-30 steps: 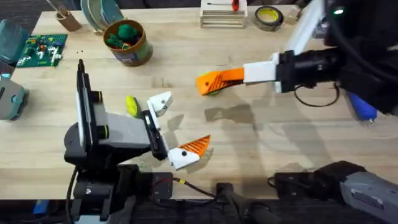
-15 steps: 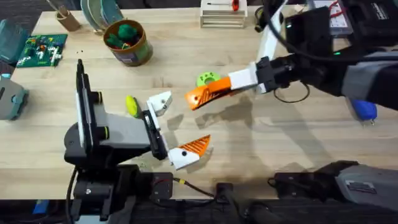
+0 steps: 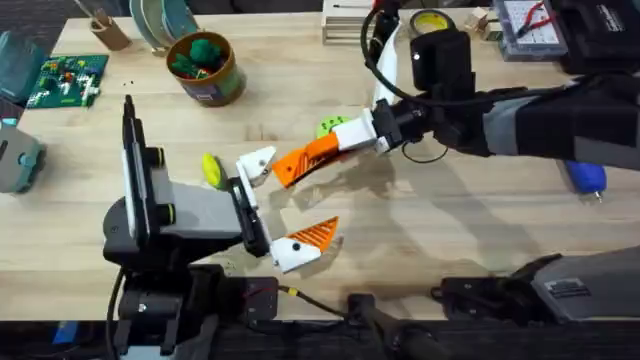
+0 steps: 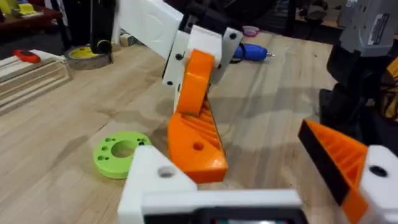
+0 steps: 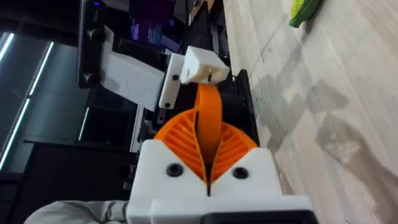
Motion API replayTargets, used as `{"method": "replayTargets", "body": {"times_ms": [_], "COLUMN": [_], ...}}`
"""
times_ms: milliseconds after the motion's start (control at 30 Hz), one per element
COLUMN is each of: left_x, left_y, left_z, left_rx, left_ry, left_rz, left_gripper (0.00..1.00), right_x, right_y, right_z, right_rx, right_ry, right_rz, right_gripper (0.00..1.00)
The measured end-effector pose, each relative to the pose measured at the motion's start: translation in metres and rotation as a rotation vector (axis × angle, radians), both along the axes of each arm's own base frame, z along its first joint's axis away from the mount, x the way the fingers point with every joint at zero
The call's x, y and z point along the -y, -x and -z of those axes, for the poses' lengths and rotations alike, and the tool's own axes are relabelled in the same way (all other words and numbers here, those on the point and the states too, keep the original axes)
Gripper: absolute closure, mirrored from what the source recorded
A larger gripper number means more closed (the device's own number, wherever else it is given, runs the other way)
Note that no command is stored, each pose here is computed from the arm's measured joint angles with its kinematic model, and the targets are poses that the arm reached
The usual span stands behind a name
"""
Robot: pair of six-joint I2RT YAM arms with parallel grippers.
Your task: Pick up the gripper from the table and insert it into the empty holder that is missing its gripper. Then pick up a screw, insert it into the mounting hole, and use the screwdriver to tighten it. Finally, clean up the table by picking up the vegetable and placing it into the bucket.
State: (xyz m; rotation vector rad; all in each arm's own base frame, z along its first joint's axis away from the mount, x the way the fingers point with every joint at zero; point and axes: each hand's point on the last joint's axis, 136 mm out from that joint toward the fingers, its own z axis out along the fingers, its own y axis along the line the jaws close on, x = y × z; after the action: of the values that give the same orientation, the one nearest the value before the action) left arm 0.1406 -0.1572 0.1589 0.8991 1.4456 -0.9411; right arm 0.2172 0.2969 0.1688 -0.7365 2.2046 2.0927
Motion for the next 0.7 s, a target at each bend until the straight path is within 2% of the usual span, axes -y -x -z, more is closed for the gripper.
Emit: {"method": "replayTargets", "body": {"times_ms": [533, 700], "left_x": [0.0, -0.0001], "left_y": [0.0, -0.0002], "left_z": [0.0, -0.0001], "left_rx": [0.0, 0.001], "left_ry": [0.0, 0.0], "left_rz": [0.0, -0.001], "left_gripper": [0.007, 0.007], "right_x": [-0.0012, -0.0028], "right_y": [-0.0038, -0.0075], "right_z": [-0.0005, -0.005], "right_rx": [-0.048, -0.032], "right_ry": [0.021, 0.009], "right_rz": [0.023, 0.032], "right_gripper": [0.995, 0.995]}}
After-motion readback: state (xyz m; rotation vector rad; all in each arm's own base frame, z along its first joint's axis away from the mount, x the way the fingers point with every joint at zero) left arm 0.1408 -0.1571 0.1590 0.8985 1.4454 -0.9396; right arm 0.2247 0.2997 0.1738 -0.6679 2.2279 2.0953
